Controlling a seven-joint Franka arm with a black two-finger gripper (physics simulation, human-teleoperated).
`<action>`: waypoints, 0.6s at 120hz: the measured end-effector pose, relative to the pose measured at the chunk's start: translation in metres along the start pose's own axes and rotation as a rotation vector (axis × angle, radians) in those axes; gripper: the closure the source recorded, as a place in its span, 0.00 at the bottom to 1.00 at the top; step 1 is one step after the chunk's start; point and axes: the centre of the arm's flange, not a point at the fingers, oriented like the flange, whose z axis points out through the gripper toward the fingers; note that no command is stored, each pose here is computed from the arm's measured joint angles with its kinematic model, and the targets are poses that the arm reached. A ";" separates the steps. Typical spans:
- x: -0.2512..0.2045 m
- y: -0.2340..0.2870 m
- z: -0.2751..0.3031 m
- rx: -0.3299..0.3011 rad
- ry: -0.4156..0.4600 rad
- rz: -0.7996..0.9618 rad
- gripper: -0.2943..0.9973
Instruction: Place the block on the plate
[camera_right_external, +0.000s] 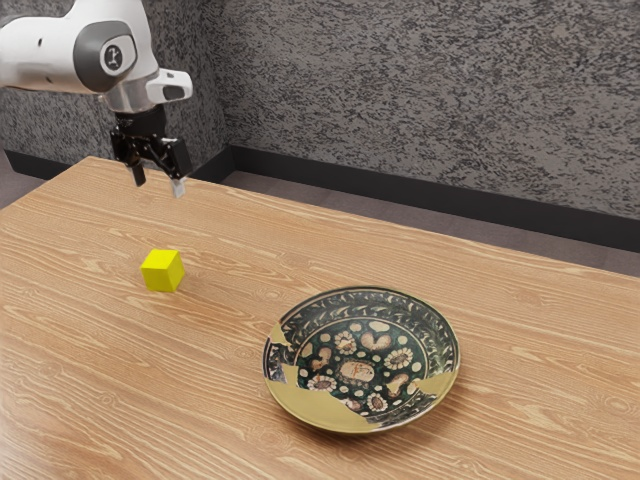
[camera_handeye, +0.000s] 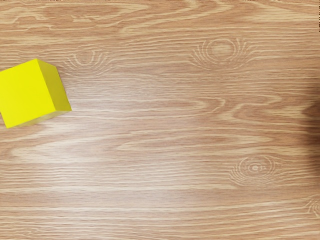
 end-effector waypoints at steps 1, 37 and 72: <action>0.000 0.000 0.000 0.000 0.000 0.000 0.23; 0.000 -0.012 0.001 0.001 0.002 -0.012 0.23; 0.038 -0.091 0.050 0.038 -0.003 -0.121 0.23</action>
